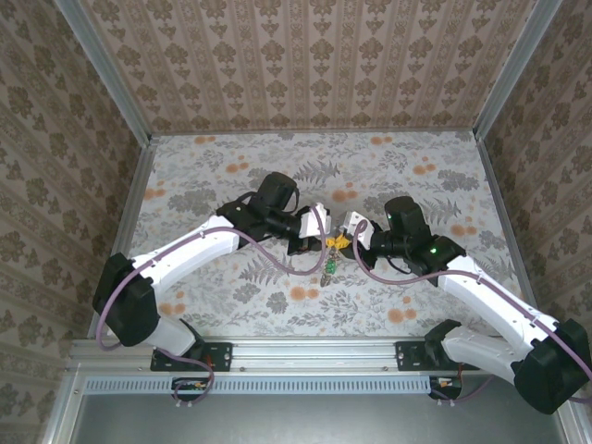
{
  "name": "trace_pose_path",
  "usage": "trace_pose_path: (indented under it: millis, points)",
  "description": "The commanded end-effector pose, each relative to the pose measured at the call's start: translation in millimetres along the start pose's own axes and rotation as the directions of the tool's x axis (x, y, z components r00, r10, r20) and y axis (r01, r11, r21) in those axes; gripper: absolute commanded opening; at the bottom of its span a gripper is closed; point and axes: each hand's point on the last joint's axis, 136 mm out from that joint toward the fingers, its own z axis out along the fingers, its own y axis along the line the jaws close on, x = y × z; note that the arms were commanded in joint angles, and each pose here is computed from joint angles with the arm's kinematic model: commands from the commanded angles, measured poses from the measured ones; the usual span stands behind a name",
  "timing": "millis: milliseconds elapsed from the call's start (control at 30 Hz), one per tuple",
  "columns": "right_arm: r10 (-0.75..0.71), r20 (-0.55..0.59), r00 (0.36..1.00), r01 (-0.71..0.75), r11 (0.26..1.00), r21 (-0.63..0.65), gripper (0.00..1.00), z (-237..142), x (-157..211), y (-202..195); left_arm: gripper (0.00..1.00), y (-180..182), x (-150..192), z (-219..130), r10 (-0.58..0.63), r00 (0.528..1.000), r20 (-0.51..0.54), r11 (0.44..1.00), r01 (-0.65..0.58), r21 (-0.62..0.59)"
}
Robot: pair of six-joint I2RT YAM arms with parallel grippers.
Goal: Put the keys on the keyring
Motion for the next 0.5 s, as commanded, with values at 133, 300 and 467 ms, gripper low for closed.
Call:
trace_pose_path:
  millis: [133,300,467]
  points:
    - [-0.021,0.107,0.994,0.020,1.000,0.010,0.12,-2.4,-18.0,-0.3,0.00,-3.1,-40.6,-23.1,-0.003,0.966,0.259,0.999,-0.008,0.042]
    - [0.001,0.173,0.985,-0.003,1.000,0.011,0.16,-0.1,-24.7,-2.9,0.00,-3.0,-49.4,-27.8,-0.015,0.937,0.350,0.998,-0.005,0.058]
    - [0.017,0.200,0.980,-0.022,1.000,0.022,0.17,-0.7,-24.1,-7.1,0.00,-3.1,-52.9,-29.0,-0.016,0.921,0.388,0.998,-0.006,0.057]
